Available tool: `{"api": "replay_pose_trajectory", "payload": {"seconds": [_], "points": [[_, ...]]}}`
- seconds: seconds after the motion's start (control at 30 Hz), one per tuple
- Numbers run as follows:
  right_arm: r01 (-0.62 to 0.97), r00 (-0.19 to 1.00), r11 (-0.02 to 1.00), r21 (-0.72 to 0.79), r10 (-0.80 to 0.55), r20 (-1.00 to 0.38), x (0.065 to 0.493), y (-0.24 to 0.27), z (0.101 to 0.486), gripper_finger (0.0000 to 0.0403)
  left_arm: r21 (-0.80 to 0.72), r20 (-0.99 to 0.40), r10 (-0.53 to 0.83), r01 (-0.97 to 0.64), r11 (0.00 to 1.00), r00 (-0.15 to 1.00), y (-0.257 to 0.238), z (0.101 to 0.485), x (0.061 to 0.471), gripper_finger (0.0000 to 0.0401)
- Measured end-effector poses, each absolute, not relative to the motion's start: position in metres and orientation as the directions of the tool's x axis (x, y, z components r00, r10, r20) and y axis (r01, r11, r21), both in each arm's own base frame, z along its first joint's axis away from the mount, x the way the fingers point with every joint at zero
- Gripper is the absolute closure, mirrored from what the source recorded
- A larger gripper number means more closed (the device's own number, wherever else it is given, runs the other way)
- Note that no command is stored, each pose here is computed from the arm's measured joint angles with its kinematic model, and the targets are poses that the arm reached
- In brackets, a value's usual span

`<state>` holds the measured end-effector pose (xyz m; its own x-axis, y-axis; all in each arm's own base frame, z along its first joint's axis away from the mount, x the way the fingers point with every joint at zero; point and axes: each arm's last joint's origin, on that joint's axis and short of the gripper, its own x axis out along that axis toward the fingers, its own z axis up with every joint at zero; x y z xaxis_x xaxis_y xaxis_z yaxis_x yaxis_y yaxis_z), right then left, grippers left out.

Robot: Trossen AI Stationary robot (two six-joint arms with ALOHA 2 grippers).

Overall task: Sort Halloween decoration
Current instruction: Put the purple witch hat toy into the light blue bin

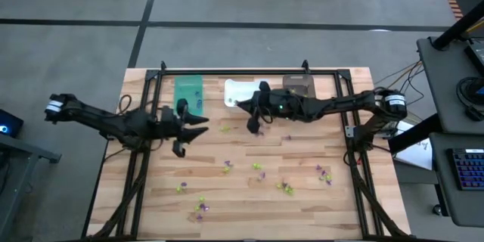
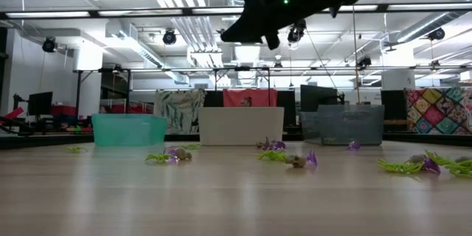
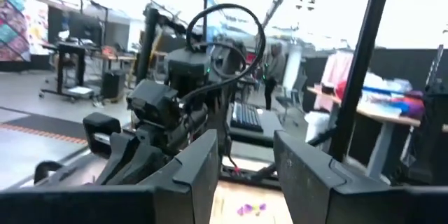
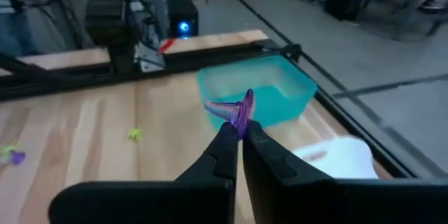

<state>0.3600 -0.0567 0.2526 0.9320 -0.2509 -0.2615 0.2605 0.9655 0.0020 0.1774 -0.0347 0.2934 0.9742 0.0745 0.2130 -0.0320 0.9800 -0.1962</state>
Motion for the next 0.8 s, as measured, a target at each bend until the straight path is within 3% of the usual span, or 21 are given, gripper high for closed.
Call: {"api": "replay_pose_trajectory", "payload": {"seconds": [0.3, 0.8], "points": [[0.231, 0.944, 0.971, -0.066, -0.24, -0.225, 0.412, -0.083, 0.246, 0.0394, -0.207, 0.279, 0.102, -0.044, 0.977, 0.955, -0.028, 0.294, 0.155, 0.0278], [0.27, 0.93, 0.956, -0.117, -0.291, -0.223, 0.509, -0.131, 0.213, 0.0394, -0.202, 0.274, 0.102, -0.046, 0.978, 0.956, -0.027, 0.293, 0.149, 0.0278]]}}
